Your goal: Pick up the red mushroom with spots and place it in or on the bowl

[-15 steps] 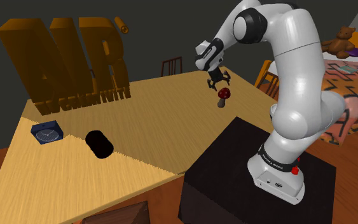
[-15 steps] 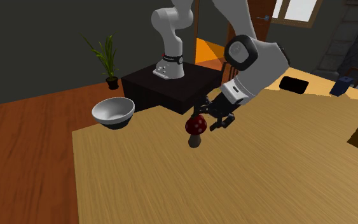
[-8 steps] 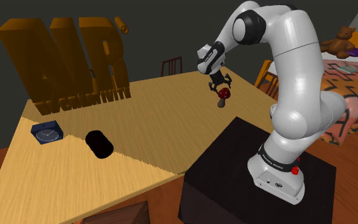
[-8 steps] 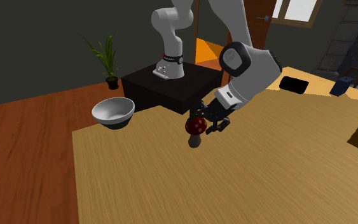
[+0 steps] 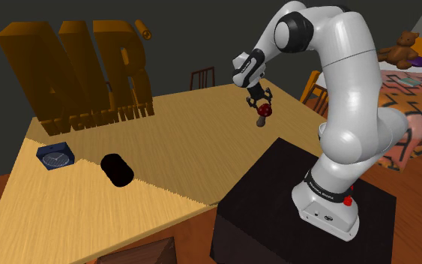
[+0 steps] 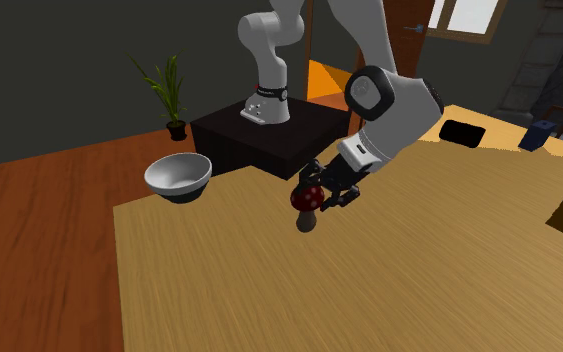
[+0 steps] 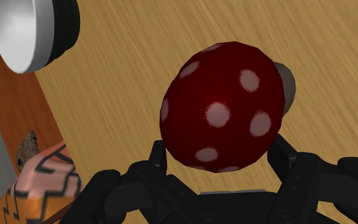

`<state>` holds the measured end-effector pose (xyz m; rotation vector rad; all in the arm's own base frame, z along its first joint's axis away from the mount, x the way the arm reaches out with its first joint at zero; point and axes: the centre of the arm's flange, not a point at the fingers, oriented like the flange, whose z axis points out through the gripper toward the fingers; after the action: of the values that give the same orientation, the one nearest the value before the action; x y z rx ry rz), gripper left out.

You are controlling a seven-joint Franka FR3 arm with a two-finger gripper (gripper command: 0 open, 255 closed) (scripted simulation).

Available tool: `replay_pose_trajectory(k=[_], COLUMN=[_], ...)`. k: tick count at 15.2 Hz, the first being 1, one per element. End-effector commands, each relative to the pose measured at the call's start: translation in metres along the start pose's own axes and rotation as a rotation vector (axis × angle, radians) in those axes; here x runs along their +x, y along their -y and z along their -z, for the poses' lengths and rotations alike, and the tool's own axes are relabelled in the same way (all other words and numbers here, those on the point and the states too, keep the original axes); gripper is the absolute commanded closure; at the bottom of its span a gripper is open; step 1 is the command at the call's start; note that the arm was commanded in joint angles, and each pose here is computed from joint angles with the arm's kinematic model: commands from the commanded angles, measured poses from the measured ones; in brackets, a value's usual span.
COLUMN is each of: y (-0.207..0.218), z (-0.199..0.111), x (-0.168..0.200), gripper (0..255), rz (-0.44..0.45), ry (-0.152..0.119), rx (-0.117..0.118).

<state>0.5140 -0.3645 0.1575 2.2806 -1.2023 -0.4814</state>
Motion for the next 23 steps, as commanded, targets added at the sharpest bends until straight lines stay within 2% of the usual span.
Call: replay_pose_trajectory(k=[1, 6, 23], y=[0.0, 0.0, -0.052], z=[0.0, 0.0, 0.072], x=[0.0, 0.0, -0.007], gripper=[255, 255, 255], rz=[0.001, 0.001, 0.001], ry=[0.001, 0.001, 0.001], rx=[0.0, 0.0, 0.0])
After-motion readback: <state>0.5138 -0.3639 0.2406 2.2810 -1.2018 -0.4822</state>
